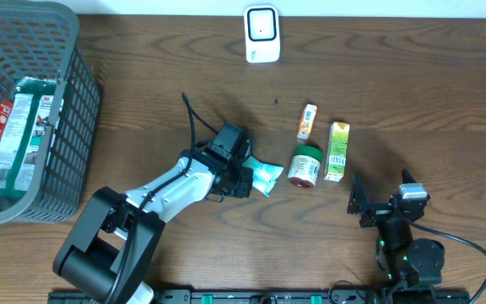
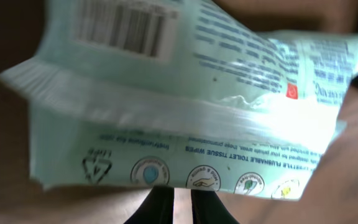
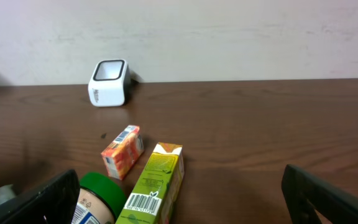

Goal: Scan the item barcode
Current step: 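Lower the wipes pack onto the table left of the jar and release, then move the left gripper into the basket and grasp the green gloves pack, then carry the gloves pack out and lay it left of the wipes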

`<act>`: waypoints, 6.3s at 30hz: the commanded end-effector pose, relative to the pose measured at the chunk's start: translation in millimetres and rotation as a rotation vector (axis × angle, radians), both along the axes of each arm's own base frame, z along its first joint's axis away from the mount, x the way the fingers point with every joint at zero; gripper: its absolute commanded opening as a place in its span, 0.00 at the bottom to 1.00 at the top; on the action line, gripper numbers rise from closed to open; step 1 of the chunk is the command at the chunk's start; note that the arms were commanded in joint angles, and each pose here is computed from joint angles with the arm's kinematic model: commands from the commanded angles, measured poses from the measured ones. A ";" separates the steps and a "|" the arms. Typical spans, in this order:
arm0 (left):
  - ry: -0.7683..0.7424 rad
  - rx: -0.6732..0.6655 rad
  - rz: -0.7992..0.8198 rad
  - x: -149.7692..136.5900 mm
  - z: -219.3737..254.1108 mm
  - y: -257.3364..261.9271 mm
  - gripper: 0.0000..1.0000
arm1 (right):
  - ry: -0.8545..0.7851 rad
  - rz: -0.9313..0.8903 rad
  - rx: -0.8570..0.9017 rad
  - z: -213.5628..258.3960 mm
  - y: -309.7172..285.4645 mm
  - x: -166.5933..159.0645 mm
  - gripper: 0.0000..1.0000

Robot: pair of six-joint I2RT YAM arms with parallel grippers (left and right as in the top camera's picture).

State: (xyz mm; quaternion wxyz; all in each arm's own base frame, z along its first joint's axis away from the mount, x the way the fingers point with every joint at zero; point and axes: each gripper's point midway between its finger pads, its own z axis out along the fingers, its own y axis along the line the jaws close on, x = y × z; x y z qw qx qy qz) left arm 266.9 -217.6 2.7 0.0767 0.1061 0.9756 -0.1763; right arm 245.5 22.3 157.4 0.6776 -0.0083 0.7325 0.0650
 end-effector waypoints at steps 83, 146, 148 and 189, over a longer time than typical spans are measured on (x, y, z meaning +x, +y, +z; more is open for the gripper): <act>-0.251 0.457 0.978 101.5 211.3 445.6 0.68 | 0.003 0.009 0.013 -0.8 2.2 -0.4 0.99; -0.084 0.666 0.871 117.1 95.9 492.9 0.07 | 0.003 0.009 0.013 -0.7 2.2 -0.4 0.99; -0.163 0.697 0.907 116.0 136.1 489.4 0.07 | 0.003 0.009 0.013 -0.8 2.2 -0.4 0.99; -0.497 0.150 0.372 48.8 270.0 105.0 0.07 | 0.003 0.009 0.013 -0.7 2.2 -0.4 0.99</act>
